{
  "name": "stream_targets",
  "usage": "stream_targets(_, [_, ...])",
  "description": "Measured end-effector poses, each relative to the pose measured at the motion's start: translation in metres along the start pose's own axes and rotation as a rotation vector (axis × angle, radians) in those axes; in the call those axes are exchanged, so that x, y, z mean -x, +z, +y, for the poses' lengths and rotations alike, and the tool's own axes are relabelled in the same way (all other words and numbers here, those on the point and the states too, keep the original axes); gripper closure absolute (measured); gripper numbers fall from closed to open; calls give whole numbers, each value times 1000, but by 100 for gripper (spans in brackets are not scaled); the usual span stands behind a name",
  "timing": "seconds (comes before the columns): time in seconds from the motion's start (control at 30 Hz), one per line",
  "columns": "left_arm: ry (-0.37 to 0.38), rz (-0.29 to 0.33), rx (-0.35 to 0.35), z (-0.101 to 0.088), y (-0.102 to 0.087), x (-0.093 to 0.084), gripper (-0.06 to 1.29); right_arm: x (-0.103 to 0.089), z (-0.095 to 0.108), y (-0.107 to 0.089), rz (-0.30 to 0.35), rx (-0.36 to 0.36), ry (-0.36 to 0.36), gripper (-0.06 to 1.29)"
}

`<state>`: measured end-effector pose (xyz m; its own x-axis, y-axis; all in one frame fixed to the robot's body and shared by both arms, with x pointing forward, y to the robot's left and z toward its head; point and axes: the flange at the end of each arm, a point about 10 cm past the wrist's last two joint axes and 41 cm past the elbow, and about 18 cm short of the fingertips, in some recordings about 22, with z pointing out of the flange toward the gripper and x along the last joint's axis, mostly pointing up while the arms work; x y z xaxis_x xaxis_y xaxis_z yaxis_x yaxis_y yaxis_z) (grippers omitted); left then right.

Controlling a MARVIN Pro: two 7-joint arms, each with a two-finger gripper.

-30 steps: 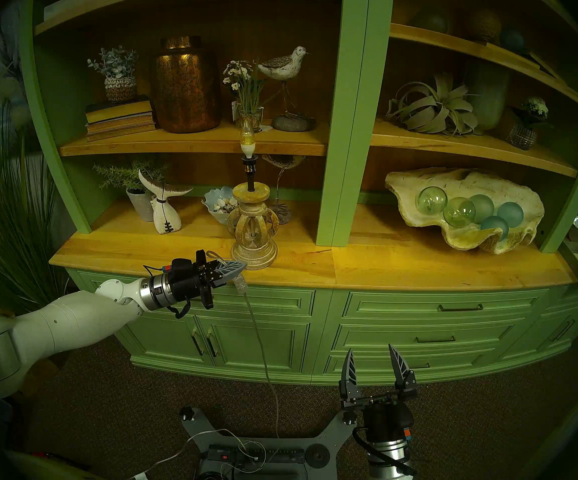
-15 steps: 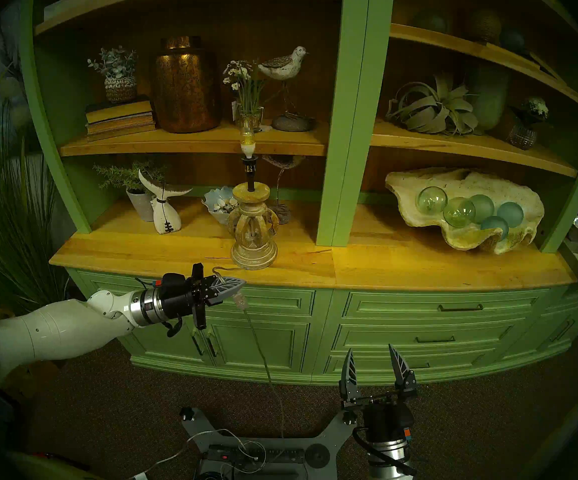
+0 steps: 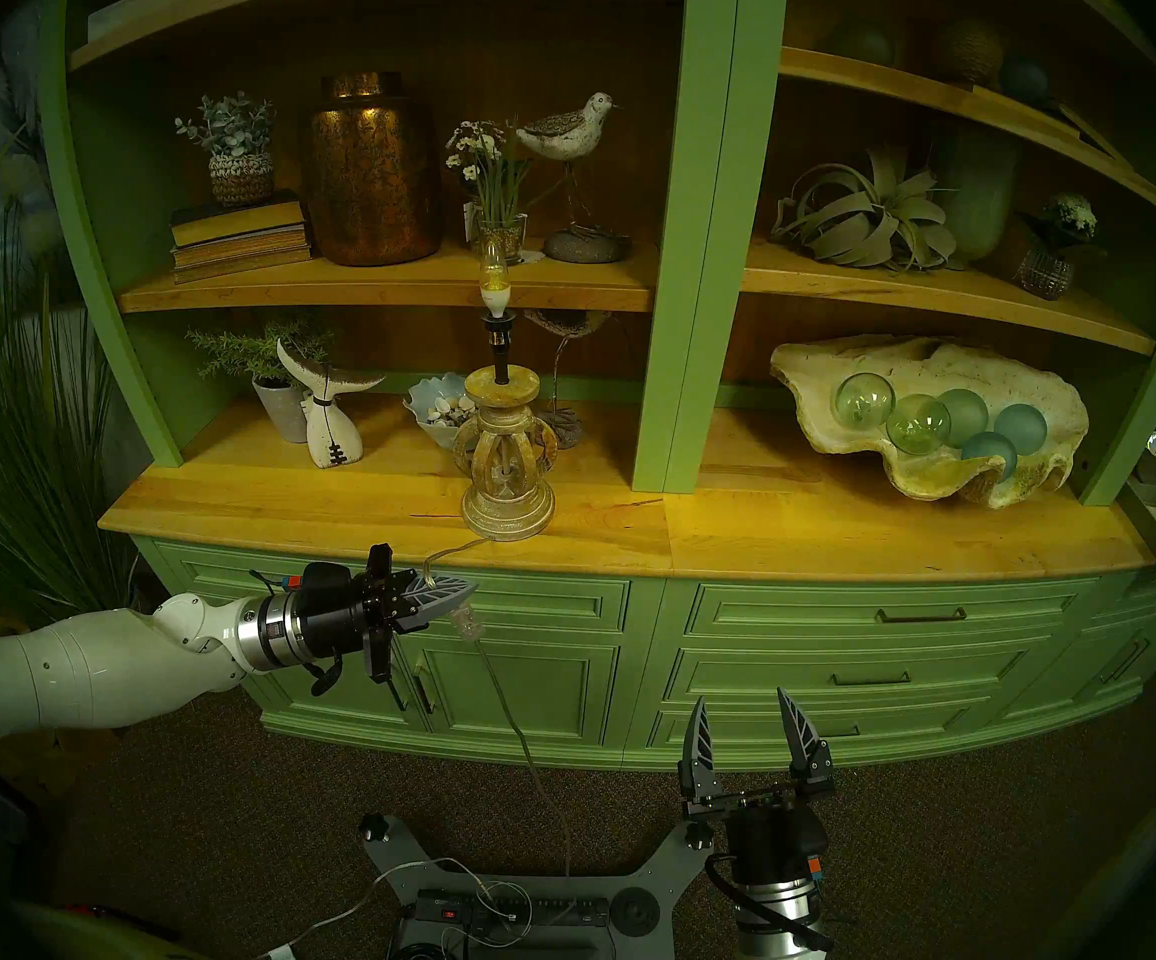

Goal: Grab cable and switch light on

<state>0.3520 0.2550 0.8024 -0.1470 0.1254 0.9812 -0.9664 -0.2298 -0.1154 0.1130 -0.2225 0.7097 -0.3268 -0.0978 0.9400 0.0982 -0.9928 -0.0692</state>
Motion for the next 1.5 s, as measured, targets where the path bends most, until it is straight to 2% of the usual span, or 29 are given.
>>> stream_targets(0.47, [-29,17,4,4,10,6,125,0,0,0,0,0,0,-1])
stream_targets(1.07, [-37,19,3,4,12,7,125,0,-1,1,0,-4,3,-1])
stream_targets(1.23, [-35,19,3,4,12,7,125,-2,-13,15,5,-104,28,-1])
stream_targets(1.37, [-36,16,8,5,13,8,125,-8,-37,45,26,-310,56,-1])
stream_targets(1.43, [-36,16,9,5,13,8,125,-9,-41,50,29,-342,60,-1])
stream_targets(1.5, [-36,15,11,6,13,8,125,-14,-56,69,43,-468,76,-1])
